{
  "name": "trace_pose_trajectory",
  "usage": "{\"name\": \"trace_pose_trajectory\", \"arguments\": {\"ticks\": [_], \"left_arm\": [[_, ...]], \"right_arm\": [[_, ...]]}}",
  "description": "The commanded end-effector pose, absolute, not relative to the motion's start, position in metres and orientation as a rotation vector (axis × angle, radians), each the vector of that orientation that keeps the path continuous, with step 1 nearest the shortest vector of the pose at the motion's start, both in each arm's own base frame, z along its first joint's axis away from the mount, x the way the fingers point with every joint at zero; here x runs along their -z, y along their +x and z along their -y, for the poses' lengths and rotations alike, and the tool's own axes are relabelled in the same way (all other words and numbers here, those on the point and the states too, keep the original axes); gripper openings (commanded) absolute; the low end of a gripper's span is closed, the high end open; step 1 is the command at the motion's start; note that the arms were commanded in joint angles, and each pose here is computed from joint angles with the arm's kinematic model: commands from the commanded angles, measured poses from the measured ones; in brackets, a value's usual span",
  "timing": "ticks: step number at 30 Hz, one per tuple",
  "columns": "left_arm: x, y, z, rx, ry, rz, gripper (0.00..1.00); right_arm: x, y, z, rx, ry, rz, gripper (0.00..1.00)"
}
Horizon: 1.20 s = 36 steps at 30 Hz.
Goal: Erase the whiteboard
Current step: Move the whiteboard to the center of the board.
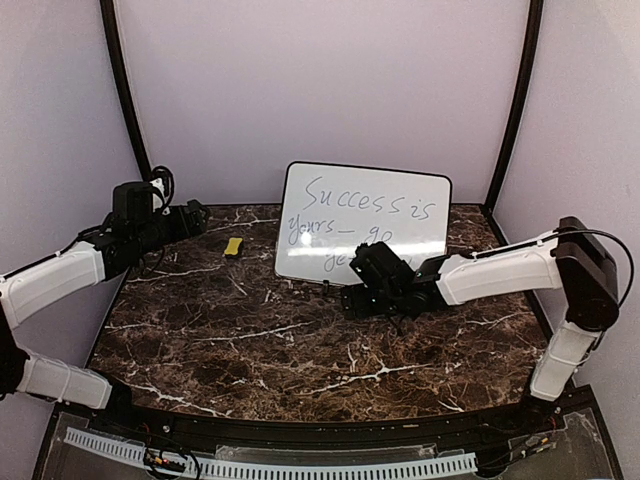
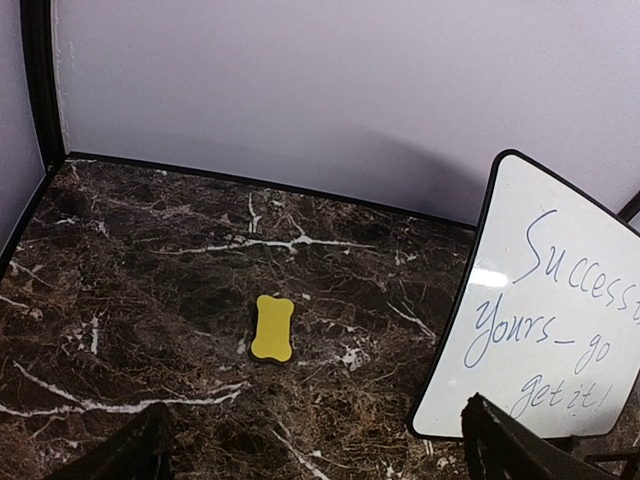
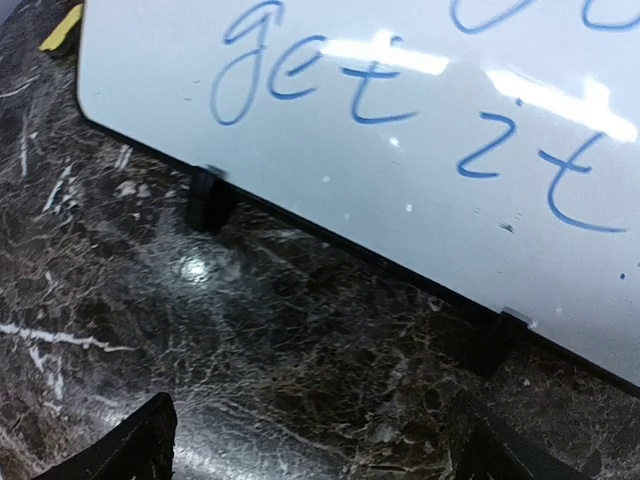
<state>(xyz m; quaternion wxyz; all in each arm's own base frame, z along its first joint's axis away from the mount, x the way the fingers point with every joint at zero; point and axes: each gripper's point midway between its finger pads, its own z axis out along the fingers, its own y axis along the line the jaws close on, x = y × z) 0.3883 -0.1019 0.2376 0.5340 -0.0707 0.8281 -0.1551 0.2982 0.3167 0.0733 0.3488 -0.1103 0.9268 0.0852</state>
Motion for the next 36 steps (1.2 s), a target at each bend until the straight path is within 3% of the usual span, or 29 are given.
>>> {"name": "trace_pose_trajectory", "arguments": {"ticks": [1, 9, 20, 29, 36], "left_arm": [[-0.245, 0.392, 0.103, 0.38, -0.156, -1.954, 0.99], [-0.236, 0.395, 0.122, 0.463, -0.075, -1.977, 0.99], [-0.203, 0.416, 0.126, 0.372, -0.009, -2.095, 0.99], [-0.198, 0.446, 0.148, 0.418, 0.1, -2.12, 0.98], [-0.188, 0.478, 0.145, 0.293, 0.148, -2.136, 0.99]], "right_arm": [[-0.115, 0.28, -0.358, -0.402, -0.632, -2.245, 0.92], [-0.178, 0.294, -0.349, -0.646, -0.694, -2.09, 0.91], [-0.245, 0.348, -0.263, -0.5, -0.535, -1.968, 0.91], [-0.294, 0.346, -0.244, -0.545, -0.486, -1.888, 0.91], [-0.322, 0.333, -0.235, -0.533, -0.502, -1.883, 0.91]]}}
